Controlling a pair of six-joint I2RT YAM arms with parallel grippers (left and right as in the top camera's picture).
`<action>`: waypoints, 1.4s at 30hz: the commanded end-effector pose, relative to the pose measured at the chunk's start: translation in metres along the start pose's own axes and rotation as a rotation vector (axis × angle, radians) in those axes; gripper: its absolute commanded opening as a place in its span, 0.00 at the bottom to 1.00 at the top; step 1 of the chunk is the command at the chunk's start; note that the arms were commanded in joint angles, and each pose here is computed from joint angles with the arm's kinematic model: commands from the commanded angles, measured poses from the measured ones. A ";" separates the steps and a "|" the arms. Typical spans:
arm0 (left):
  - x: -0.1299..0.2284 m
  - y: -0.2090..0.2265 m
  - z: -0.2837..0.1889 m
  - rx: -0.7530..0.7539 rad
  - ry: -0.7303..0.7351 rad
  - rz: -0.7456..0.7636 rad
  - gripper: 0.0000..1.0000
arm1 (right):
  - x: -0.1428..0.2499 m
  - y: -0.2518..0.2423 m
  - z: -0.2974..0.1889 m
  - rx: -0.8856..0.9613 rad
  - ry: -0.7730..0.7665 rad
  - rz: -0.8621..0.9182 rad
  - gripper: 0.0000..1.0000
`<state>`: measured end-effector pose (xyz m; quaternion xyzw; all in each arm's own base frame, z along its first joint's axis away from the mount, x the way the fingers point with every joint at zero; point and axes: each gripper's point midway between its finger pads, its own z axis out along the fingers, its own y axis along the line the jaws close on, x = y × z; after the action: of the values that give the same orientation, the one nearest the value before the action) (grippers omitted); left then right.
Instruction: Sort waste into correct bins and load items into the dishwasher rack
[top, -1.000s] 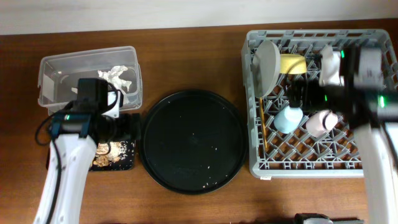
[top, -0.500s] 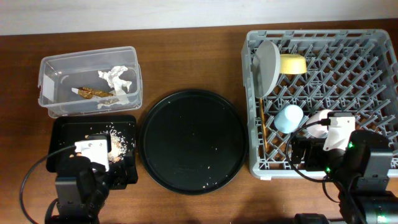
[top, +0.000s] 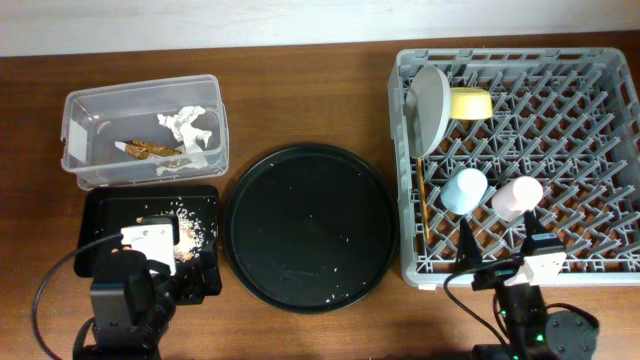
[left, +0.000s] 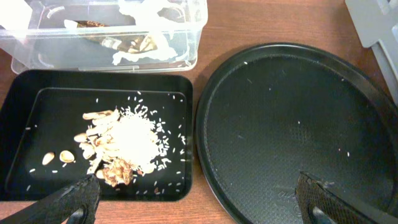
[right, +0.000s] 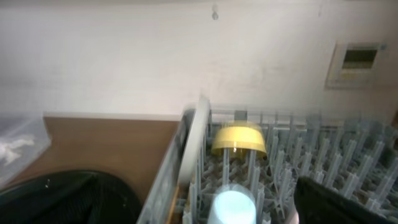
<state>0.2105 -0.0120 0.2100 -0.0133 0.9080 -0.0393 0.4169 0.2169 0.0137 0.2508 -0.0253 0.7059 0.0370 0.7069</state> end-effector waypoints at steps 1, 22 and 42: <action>0.000 0.002 0.000 -0.008 -0.001 0.018 0.99 | 0.026 -0.001 0.015 -0.005 -0.036 -0.028 0.99; 0.003 0.002 -0.003 -0.011 -0.002 0.019 0.99 | 0.093 -0.003 0.026 -0.009 0.101 -0.079 0.99; 0.017 0.015 0.061 -0.050 -0.628 0.137 0.99 | 0.093 -0.003 0.026 -0.009 0.101 -0.079 0.99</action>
<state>0.2460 -0.0009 0.1573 0.0136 0.7353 0.0123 0.6775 0.2431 0.0128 0.1598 -0.0561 0.7387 0.0081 0.6716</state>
